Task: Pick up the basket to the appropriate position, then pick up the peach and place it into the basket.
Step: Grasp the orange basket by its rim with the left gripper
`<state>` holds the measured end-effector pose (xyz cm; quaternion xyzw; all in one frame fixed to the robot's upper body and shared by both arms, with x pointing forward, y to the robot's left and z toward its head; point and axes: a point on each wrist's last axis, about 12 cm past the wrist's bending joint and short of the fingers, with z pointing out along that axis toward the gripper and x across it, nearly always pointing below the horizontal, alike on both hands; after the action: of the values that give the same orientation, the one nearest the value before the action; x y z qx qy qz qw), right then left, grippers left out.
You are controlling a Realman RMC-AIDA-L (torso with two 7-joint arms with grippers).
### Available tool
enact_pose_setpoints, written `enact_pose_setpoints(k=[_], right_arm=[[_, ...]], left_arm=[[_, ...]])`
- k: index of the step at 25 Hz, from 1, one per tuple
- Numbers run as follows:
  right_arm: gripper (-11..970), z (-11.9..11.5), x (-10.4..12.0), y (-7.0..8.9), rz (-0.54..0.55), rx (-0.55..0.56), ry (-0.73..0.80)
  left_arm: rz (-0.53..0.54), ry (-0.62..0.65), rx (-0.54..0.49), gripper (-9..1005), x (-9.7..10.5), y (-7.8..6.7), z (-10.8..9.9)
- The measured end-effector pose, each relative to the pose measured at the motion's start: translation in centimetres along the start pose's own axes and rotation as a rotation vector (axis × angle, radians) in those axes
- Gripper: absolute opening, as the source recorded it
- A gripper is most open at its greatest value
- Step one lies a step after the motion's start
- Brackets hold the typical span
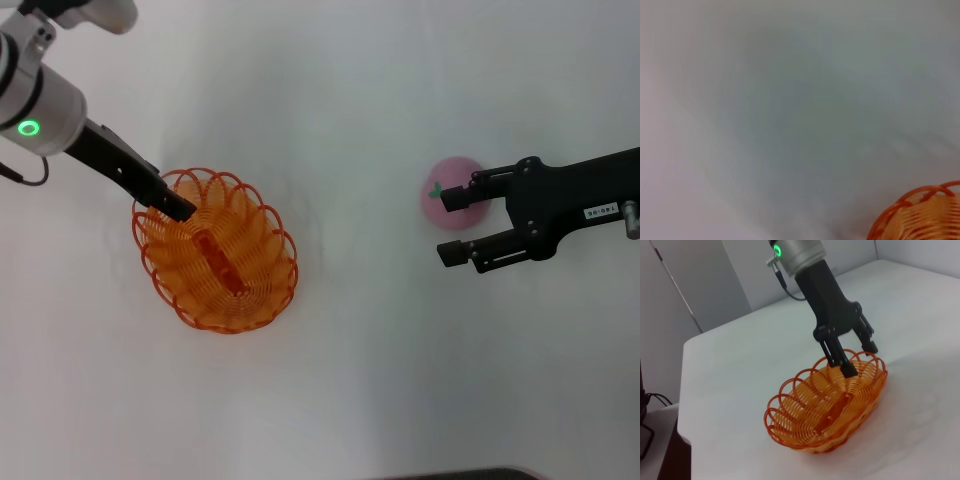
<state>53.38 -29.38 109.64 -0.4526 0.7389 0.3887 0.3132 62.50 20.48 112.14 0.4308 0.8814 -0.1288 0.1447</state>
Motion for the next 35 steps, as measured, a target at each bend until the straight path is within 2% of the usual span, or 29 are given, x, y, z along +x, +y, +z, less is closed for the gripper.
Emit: enact_pose_setpoints(k=[5,11,17,22,28,35], right_arm=[[821,0.1,0.0,-0.1,-0.002,0.003,0.004],[821,0.3,0.1,0.0,0.0,0.003,0.008],[820,0.5,0.3,0.0,0.01,-0.001,0.008],[820,0.5,0.4,-0.1,0.013,0.009,0.018],[820,0.4,0.5,-0.2,0.011,0.023,0.021],[820,0.1,0.5,-0.4,0.006,0.032,0.022]], left_arm=[[0.043,0.016,0.011,712,-0.1,-0.6,0.6],[0.06,0.015,0.032,601,-0.3,-0.9,0.4],[0.057,0.007,0.041,401,-0.3,-1.0,-0.1],[0.054,0.008,0.047,162,-0.3,-1.1,-0.1],[0.005,-0.028,0.074,81,-0.3,-0.8,-0.7],[-0.134,-0.113,0.086,79,0.1,0.2,-3.8]])
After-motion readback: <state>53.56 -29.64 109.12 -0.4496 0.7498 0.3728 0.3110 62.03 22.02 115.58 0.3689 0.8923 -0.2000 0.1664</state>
